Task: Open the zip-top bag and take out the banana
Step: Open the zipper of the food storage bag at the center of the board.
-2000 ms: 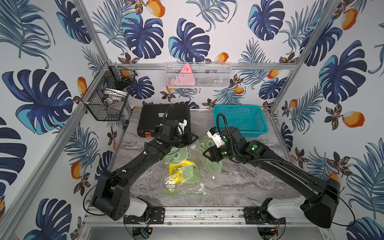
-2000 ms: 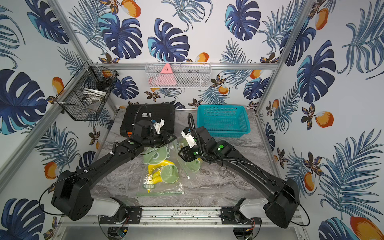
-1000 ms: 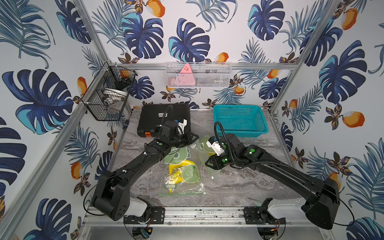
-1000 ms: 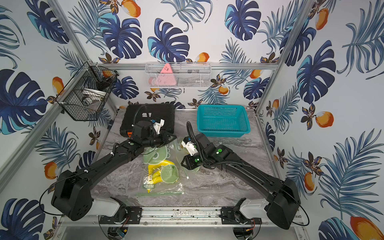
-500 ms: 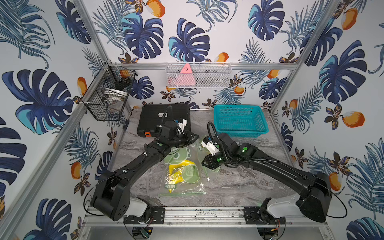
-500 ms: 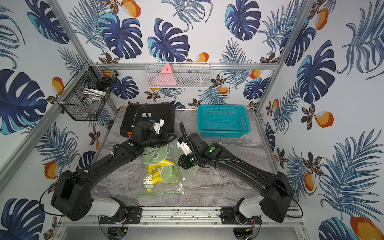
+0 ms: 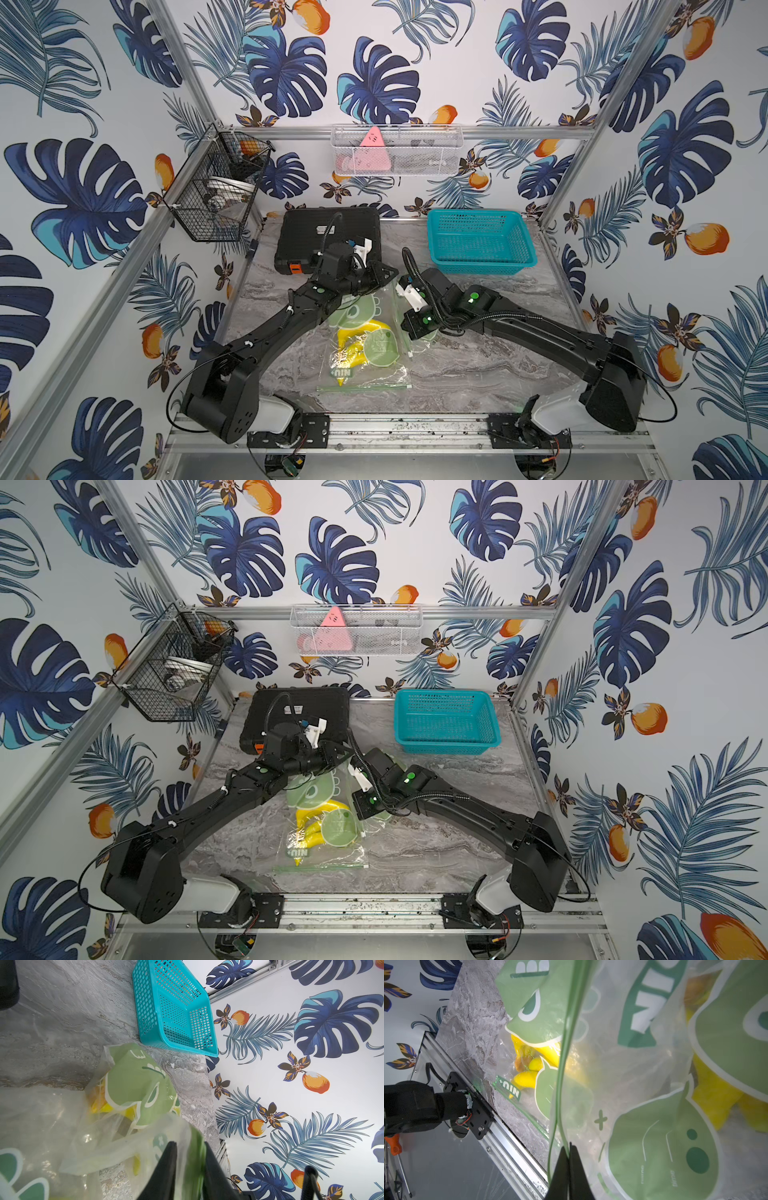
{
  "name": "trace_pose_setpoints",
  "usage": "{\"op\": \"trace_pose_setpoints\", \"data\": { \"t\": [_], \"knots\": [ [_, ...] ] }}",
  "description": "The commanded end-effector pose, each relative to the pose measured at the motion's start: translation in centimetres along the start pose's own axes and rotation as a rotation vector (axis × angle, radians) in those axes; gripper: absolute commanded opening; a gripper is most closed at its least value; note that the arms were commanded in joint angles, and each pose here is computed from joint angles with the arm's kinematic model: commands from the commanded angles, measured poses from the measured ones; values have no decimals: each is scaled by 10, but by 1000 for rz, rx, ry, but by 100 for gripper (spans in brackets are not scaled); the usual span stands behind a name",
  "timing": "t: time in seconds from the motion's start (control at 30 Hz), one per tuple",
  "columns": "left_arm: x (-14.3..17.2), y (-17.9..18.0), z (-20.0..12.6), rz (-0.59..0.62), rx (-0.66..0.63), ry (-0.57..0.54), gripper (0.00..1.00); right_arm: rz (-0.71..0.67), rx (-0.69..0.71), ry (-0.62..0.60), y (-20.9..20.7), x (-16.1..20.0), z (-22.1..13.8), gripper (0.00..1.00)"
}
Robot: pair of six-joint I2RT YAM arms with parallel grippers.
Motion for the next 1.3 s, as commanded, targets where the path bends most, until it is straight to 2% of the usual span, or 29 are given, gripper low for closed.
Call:
{"op": "trace_pose_setpoints", "data": {
  "t": [0.0, 0.1, 0.13, 0.23, 0.3, 0.4, 0.5, 0.63, 0.73, 0.83, 1.0, 1.13, 1.27],
  "knots": [
    [-3, -1, -6, 40, -24, -12, 50, -8, 146, -30, -11, -3, -16, 0],
    [-5, 2, -16, 65, -98, -4, 93, -46, 271, -86, -19, -8, -41, 0],
    [-6, 3, -20, 75, -125, -13, 99, -59, 316, -95, -22, -8, -47, 0],
    [-7, -2, -37, 120, -166, -70, 99, -92, 446, -93, -31, -11, -57, 0],
    [-5, -10, -44, 146, -120, -66, 97, -100, 463, -99, -30, -15, -57, 0],
    [9, -22, -51, 199, -32, 12, 82, -104, 376, -109, -18, -26, -48, 0],
    [30, -23, -62, 246, -42, 89, 68, -119, 340, -133, -8, -39, -46, 0],
    [42, -18, -65, 249, -39, 113, 72, -191, 491, -179, -18, -63, -76, 0],
    [35, -24, -53, 209, 49, 96, 73, -176, 489, -215, -32, -84, -107, 0],
    [27, -42, -40, 230, 114, 73, 76, -192, 398, -216, -24, -91, -115, 0],
    [21, -58, -33, 306, 135, 30, 81, -186, 256, -113, -16, -81, -83, 0],
    [21, -56, -27, 291, 171, 12, 82, -150, 163, -156, -12, -80, -78, 0],
    [20, -51, -16, 238, 205, -4, 76, -105, 52, -200, -8, -88, -85, 0]
  ]
}}
Point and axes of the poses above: each gripper's point midway between its finger pads, its own z axis out along the fingers, its own y axis along the line the jaws close on, x = y × z, the point moved 8 cm from there along -z, back along the fingers, and after that the axes turned 9 degrees about z, right-handed, at the moved point
